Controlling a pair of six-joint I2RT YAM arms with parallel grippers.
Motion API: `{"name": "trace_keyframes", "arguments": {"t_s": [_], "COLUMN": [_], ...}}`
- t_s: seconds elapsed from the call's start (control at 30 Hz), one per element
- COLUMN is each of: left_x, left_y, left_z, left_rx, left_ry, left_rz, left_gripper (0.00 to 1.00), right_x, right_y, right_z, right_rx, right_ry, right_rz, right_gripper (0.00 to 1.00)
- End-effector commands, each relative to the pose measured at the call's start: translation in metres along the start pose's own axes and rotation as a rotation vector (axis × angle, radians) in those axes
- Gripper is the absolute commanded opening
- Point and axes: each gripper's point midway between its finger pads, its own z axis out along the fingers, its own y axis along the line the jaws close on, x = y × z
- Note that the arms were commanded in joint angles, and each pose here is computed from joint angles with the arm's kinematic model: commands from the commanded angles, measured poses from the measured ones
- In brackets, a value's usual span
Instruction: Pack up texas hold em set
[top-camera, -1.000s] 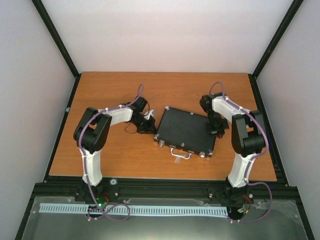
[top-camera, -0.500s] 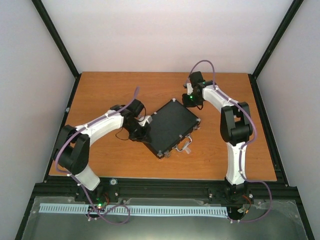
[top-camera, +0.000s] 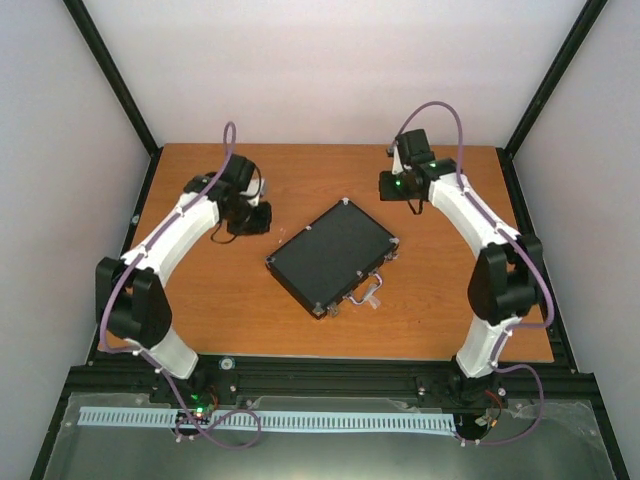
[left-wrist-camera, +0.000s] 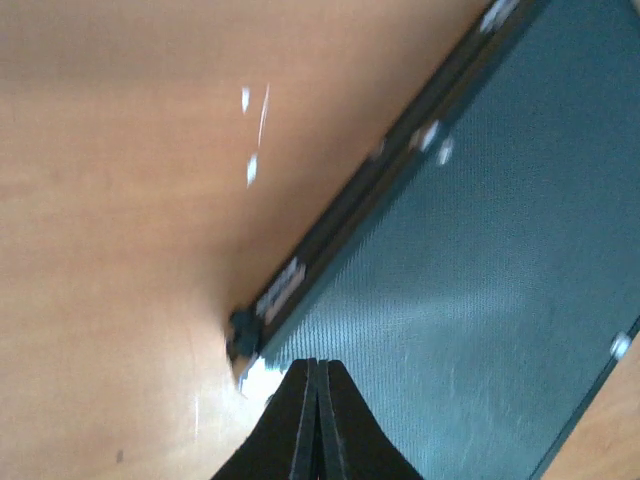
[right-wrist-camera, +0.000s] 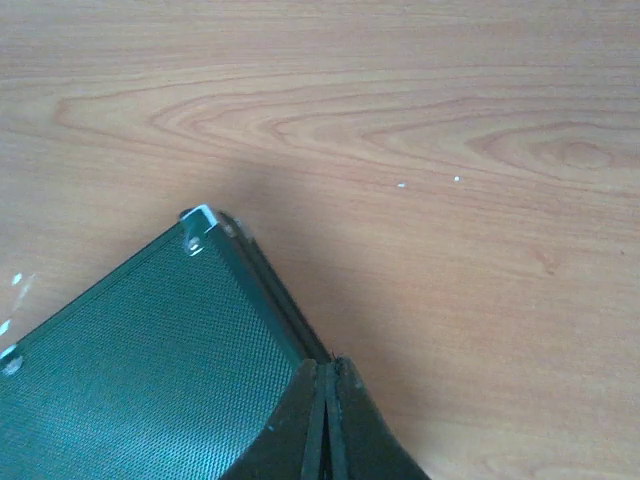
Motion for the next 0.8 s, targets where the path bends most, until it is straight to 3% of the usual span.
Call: {"name": "trace_keyframes", "arguments": {"t_s": [0.0, 0.2, 0.47, 0.63, 0.77], "left_x": [-0.050, -0.070, -0.048, -0.032, -0.023], "left_y": [-0.007, -0.008, -0.007, -0.004, -0.002], "left_z": [0.012, 0.069, 0.129, 0.143, 0.149], "left_rx": [0.029, 0.062, 0.151, 0.178, 0.186], "left_ry": [-0.065, -0.020, 0.101, 0.129, 0.131], "left_rz": [0.021, 0.016, -0.049, -0.087, -0.116], "left_gripper": [0.01, 0.01, 0.01, 0.01, 0.01], "right_x": [0.033, 0.135, 0.230, 0.277, 0.293], "right_y": [0.005, 0.043, 0.106, 0.136, 0.146], "right_z": [-0.025, -0.042, -0.083, -0.070, -0.045], "right_rx": [-0.020, -0.141, -0.337, -0.396, -0.437], "right_ry": [0.046, 0.196, 0.282, 0.378, 0.418], "right_rz": [0.017, -0.001, -0.013, -0.062, -0.005], "right_gripper": [0.04, 0.03, 0.03, 0.03, 0.03]}}
